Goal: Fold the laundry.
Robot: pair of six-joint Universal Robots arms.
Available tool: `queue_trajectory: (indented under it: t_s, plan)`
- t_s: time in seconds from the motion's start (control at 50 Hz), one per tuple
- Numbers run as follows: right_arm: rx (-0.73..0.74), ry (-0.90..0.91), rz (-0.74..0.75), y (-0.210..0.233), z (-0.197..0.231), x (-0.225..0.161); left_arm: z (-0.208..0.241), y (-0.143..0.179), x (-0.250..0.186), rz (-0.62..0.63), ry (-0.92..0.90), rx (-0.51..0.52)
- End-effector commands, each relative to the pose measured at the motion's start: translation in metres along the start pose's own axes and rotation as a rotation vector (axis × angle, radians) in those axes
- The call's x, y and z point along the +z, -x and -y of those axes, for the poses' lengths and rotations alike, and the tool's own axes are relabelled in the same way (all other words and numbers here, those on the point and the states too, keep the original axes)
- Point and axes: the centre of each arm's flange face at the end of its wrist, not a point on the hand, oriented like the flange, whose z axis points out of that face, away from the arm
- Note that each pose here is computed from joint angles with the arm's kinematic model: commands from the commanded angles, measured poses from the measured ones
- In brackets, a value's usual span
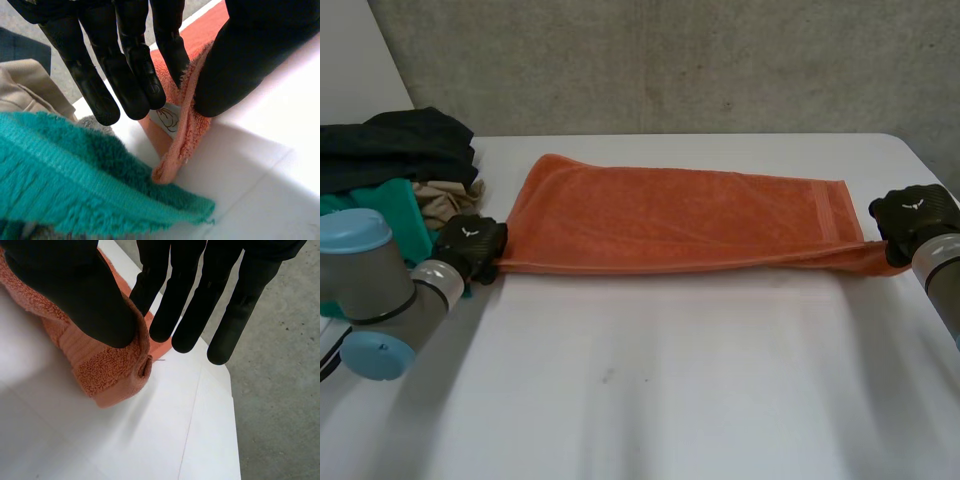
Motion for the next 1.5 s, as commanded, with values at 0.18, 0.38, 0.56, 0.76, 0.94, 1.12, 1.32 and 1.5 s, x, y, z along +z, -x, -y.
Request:
queue_trajectory:
  t_s: [0.18, 0.38, 0.56, 0.76, 0.94, 1.12, 1.32, 1.5]
  plan:
    - [-0.389, 0.438, 0.352, -0.018, -0.021, -0.088, 0.033, -0.018, -0.141, -0.190, 0.325, 0.228]
    - [-0.340, 0.320, 0.174, -0.028, -0.024, -0.051, 0.028, -0.022, -0.126, -0.236, 0.295, 0.456]
    - [-0.272, 0.146, 0.019, -0.022, -0.014, 0.010, 0.059, -0.033, -0.027, -0.110, -0.021, 0.465]
    - [-0.287, 0.070, -0.089, -0.018, -0.012, 0.063, 0.062, -0.036, 0.054, -0.028, -0.162, 0.471]
    - [-0.295, -0.055, -0.186, -0.010, -0.004, 0.104, 0.063, -0.041, 0.085, 0.028, -0.239, 0.457]
    - [-0.221, 0.021, -0.243, -0.005, 0.001, 0.093, 0.083, -0.064, 0.076, 0.006, -0.325, 0.346]
    - [-0.005, 0.048, 0.073, -0.022, 0.016, -0.001, 0.118, -0.045, 0.022, -0.009, -0.320, 0.189]
    - [0.099, 0.211, 0.122, -0.034, -0.046, -0.013, 0.093, -0.044, -0.001, -0.040, -0.227, 0.142]
